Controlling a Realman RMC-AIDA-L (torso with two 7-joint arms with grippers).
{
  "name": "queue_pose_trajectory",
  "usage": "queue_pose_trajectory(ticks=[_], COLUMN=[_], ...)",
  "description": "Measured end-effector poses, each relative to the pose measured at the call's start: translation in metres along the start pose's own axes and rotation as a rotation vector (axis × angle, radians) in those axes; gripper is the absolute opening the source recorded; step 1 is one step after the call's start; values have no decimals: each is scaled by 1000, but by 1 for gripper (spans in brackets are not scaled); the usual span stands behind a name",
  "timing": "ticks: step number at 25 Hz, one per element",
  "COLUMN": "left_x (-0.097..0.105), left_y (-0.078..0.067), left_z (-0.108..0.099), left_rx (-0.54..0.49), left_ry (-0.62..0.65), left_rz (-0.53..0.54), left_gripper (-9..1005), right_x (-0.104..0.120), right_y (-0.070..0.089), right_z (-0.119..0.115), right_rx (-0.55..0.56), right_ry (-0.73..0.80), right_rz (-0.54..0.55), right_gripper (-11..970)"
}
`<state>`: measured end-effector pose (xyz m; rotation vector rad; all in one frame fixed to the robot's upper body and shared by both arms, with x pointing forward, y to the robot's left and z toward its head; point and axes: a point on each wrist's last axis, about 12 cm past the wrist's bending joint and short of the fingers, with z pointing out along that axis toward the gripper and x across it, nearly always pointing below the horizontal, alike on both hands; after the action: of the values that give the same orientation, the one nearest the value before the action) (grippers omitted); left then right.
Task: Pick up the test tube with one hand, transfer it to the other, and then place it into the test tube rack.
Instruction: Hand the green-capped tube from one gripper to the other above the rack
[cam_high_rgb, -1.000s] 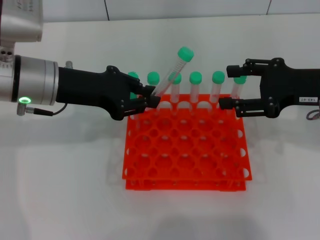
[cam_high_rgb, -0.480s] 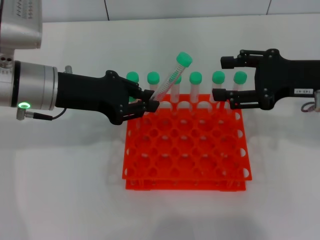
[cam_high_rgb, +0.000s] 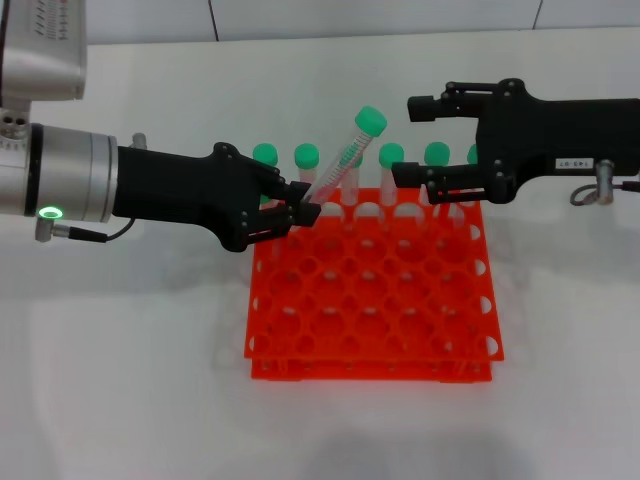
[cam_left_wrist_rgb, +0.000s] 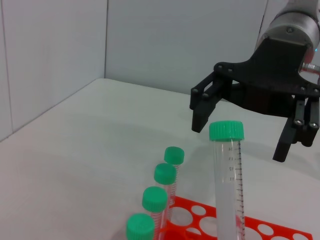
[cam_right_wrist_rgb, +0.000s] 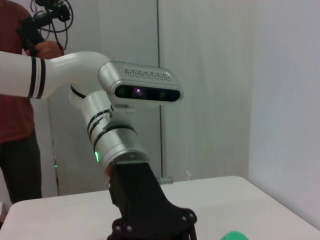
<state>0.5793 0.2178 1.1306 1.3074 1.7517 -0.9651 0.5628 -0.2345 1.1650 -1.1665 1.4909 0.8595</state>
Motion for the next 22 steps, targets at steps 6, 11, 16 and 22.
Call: queue_pose_trajectory(ticks=[6,11,16,22], left_x=[0,1,1,1], left_y=[-1,-1,-1,-1], left_z=[1,2,2,2], left_rx=[3,5,6,6], left_ry=[-1,-1,-1,-1], left_rz=[7,7,6,6], left_gripper=[195,195,195,195], right_x=[-6,-9,-8,-9], right_y=[-1,-2,-1,-1], right_z=[11,17,22,24], right_rx=[-24,-32,-33,-37], right_ry=[-29,-31,-19,-23], right_rz=[0,-7,-10,-13], right_gripper=[751,751,750,750])
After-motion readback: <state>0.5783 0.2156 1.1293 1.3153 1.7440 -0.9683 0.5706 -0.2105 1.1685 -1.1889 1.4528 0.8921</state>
